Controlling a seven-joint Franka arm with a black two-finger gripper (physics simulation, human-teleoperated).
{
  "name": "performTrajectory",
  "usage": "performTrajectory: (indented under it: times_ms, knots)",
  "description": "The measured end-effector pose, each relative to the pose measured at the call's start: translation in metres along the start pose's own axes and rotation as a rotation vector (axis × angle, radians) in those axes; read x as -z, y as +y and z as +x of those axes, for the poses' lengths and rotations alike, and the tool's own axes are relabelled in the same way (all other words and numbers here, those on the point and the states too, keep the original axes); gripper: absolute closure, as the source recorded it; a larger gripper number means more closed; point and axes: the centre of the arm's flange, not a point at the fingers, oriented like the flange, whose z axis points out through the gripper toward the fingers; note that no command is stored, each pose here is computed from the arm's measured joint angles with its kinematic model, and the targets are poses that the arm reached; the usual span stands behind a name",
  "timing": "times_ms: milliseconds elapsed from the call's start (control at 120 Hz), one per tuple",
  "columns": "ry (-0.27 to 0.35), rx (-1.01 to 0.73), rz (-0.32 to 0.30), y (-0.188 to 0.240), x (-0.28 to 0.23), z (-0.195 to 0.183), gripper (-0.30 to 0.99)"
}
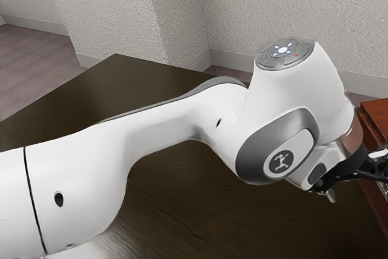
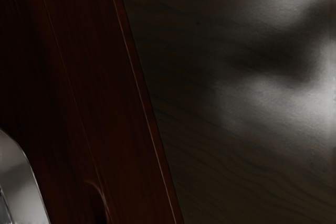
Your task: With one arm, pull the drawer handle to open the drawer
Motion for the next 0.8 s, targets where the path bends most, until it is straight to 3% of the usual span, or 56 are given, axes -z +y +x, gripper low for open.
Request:
performTrajectory:
  times_ms: [325, 800]
  knots:
    - [0.029, 0.025, 0.005, 0.034, 0.015, 0.004, 0.01]
    - [0.013, -0.014, -0.003, 0.085, 0.036, 0.021, 0.01]
